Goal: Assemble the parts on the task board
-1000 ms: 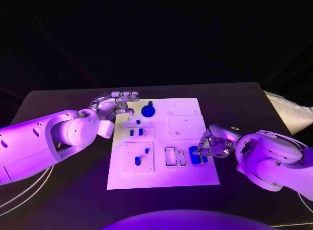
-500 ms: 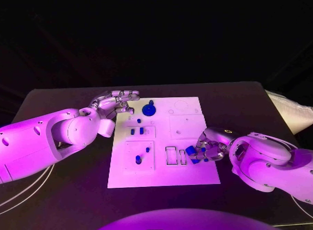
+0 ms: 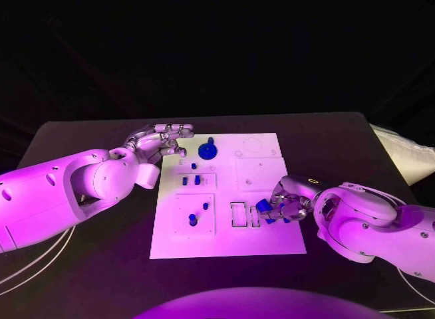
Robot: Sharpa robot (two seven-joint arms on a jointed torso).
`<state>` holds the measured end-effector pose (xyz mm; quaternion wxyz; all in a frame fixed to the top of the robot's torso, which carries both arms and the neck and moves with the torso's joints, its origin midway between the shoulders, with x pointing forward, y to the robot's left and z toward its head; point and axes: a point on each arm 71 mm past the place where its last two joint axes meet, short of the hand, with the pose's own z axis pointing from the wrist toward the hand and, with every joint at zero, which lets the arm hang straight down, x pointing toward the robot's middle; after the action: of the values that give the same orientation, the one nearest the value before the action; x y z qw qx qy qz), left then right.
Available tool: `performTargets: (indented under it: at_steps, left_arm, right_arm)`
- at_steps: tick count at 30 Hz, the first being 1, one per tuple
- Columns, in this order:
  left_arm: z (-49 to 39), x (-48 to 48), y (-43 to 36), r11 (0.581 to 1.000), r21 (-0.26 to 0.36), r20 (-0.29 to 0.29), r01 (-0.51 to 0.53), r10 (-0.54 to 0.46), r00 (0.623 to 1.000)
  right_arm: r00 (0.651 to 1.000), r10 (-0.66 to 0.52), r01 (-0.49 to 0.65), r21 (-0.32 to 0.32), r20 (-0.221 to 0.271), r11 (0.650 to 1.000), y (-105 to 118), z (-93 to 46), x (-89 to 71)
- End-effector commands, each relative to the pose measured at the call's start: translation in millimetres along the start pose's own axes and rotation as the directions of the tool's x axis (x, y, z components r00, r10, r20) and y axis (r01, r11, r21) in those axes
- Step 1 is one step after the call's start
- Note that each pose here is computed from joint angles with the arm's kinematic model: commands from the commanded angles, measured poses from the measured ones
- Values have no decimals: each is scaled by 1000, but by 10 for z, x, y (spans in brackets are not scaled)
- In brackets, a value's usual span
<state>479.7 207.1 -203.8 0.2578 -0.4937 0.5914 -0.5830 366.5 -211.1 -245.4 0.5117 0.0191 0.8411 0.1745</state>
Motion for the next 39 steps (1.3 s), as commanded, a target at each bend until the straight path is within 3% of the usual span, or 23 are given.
performTargets:
  at_steps: [1, 11, 19, 29, 33, 39]
  left_arm:
    - [-3, 28, -3, 1000, 3, -25, 3, -3, 1000]
    - [-1, 27, -2, 1000, 2, -26, 3, -3, 1000]
    - [7, 41, 3, 1000, 1, -29, 4, -4, 1000]
    - [7, 46, 5, 1000, 0, -31, 4, -4, 1000]
    - [5, 46, 5, 1000, 0, -30, 4, -4, 1000]
    - [6, 52, 6, 1000, 0, -32, 4, -4, 999]
  right_arm:
    - [997, 78, -78, 30, -28, 997, -54, -6, 76]
    - [974, 210, -210, -14, 89, 978, -29, -138, -119]
    - [964, 265, -265, -6, 6, 964, 94, -110, -83]
    - [966, 236, -240, -31, -103, 970, 308, -22, 52]
    - [969, 220, -226, -41, -116, 973, 363, -3, 84]
    - [977, 189, -193, -37, -97, 981, 387, 25, 88]
